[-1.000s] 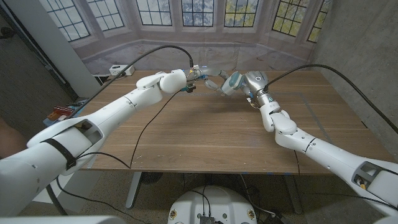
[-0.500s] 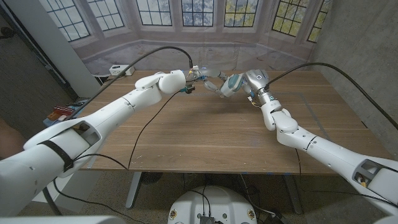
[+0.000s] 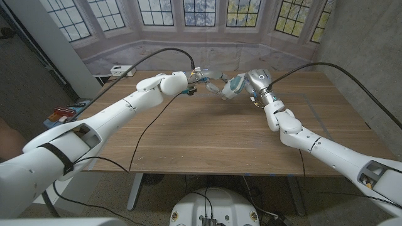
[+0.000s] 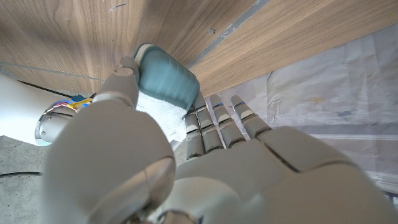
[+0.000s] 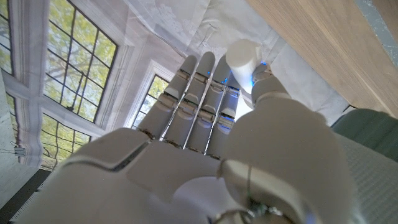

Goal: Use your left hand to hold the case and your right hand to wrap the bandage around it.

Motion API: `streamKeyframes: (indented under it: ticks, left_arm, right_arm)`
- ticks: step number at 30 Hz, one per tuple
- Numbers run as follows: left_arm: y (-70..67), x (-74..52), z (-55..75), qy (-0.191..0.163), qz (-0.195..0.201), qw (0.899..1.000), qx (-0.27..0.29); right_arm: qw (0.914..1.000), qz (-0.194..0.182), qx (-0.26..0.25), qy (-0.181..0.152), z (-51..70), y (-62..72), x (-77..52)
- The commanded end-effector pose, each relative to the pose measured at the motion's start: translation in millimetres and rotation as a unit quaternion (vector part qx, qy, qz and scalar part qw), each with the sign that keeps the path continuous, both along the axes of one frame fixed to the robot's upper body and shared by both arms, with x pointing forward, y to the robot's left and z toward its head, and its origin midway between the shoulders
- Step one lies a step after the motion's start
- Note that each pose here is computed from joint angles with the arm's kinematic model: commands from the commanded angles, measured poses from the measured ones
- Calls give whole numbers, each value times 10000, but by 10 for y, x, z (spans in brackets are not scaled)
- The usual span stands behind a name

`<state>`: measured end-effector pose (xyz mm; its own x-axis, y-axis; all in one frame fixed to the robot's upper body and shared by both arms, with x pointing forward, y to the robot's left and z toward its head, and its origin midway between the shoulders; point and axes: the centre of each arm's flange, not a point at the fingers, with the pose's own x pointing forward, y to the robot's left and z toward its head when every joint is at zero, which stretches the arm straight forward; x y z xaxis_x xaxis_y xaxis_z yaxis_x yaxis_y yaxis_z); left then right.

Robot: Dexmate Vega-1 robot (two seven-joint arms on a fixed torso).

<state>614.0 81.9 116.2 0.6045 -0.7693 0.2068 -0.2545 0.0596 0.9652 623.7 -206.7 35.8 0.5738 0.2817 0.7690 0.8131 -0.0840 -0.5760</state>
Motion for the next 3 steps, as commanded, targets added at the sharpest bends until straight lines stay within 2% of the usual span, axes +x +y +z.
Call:
streamKeyframes:
  ticks: [1, 3]
  left_arm:
    - [48, 6, -5, 36, 83, 10000, 1]
    - [67, 6, -5, 38, 99, 9999, -8]
  right_arm:
    - [9999, 116, 39, 17, 4, 89, 44]
    - [9999, 105, 92, 11, 3, 107, 56]
